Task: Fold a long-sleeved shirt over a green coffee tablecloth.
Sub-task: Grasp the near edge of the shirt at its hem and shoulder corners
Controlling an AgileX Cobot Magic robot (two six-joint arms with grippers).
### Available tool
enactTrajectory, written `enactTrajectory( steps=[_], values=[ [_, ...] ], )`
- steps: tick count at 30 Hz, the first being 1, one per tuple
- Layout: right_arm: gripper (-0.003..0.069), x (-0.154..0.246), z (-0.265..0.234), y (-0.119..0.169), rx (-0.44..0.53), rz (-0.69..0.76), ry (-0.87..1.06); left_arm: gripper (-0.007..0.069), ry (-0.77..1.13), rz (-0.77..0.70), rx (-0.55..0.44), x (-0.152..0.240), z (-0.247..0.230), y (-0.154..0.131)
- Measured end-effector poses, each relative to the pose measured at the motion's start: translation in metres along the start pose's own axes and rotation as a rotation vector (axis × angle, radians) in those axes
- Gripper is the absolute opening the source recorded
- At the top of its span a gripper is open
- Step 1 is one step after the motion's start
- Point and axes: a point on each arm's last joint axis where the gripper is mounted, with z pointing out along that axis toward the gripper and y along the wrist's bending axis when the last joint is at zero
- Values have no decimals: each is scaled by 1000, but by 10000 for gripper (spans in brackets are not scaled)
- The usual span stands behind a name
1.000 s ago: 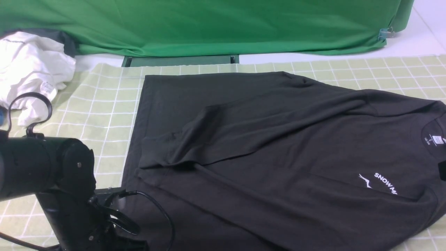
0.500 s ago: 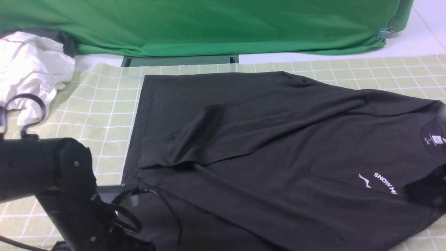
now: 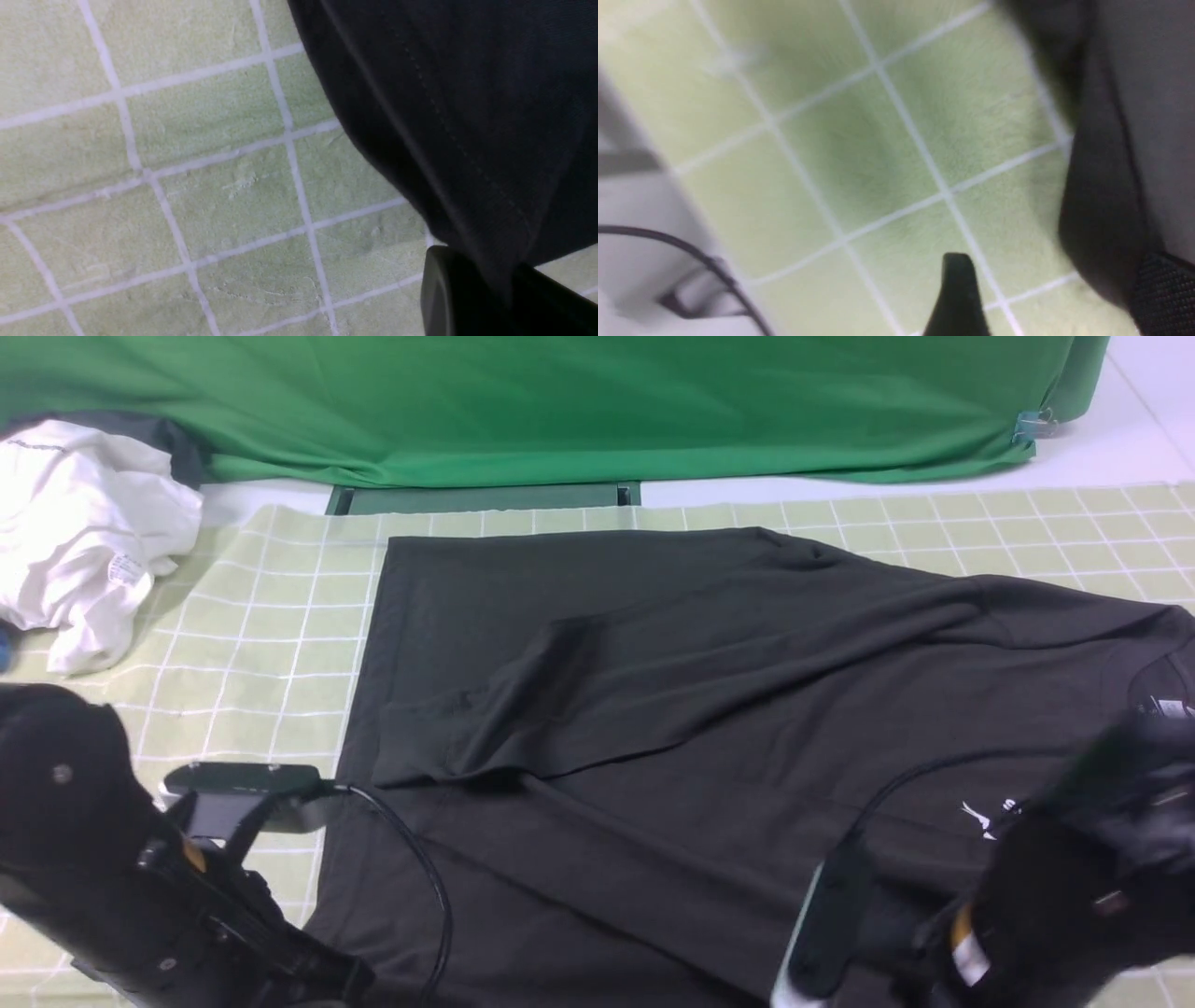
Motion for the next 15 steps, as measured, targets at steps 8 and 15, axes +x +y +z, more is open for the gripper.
enactTrajectory(
  steps=[8, 15],
  values=[
    [468, -5, 12, -13, 169, 34, 85, 27, -10, -6, 10, 1, 0, -1],
    [430, -6, 10, -18, 218, 41, 77, 27, -13, -6, 9, 1, 0, -1]
  ],
)
